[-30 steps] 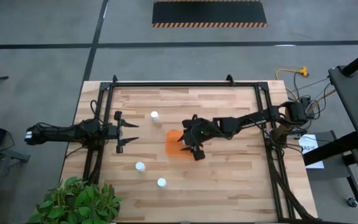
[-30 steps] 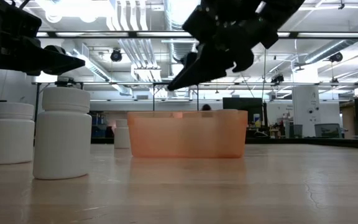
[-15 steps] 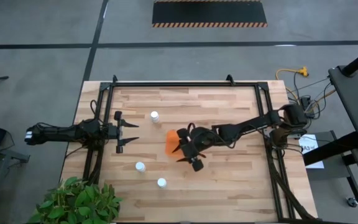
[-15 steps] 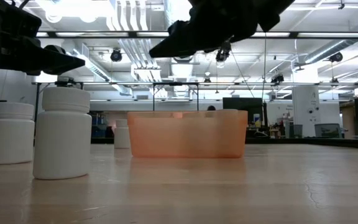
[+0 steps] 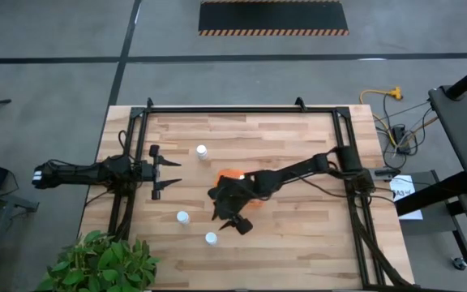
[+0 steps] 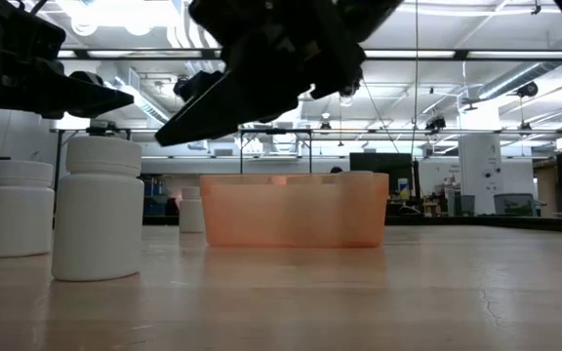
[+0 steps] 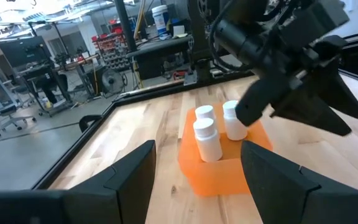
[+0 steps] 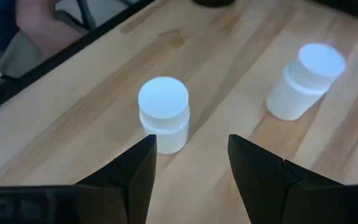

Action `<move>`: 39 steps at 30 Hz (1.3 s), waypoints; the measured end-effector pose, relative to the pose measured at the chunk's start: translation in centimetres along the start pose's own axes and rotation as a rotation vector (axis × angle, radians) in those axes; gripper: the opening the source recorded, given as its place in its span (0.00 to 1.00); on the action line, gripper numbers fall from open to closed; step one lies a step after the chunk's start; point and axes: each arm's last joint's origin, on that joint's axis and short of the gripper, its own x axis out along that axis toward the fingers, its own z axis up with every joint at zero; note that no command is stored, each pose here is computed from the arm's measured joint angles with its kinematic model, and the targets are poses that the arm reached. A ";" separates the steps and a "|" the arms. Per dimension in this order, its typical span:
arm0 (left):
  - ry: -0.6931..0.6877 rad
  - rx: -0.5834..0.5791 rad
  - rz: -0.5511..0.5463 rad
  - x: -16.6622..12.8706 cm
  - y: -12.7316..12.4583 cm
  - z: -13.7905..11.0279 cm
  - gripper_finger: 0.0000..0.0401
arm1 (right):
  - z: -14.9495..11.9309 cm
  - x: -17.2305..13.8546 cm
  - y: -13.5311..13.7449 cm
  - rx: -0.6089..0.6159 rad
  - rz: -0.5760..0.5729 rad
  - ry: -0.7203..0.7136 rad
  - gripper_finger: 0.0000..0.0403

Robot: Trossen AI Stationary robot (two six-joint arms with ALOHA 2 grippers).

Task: Pick and place pill bottles into a basket
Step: Put the white medicine bottle into the orange bin

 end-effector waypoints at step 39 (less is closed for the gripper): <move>0.005 0.000 -0.002 0.0 0.0 0.0 0.54 | 1.2 2.0 1.3 -0.084 0.068 -0.034 0.66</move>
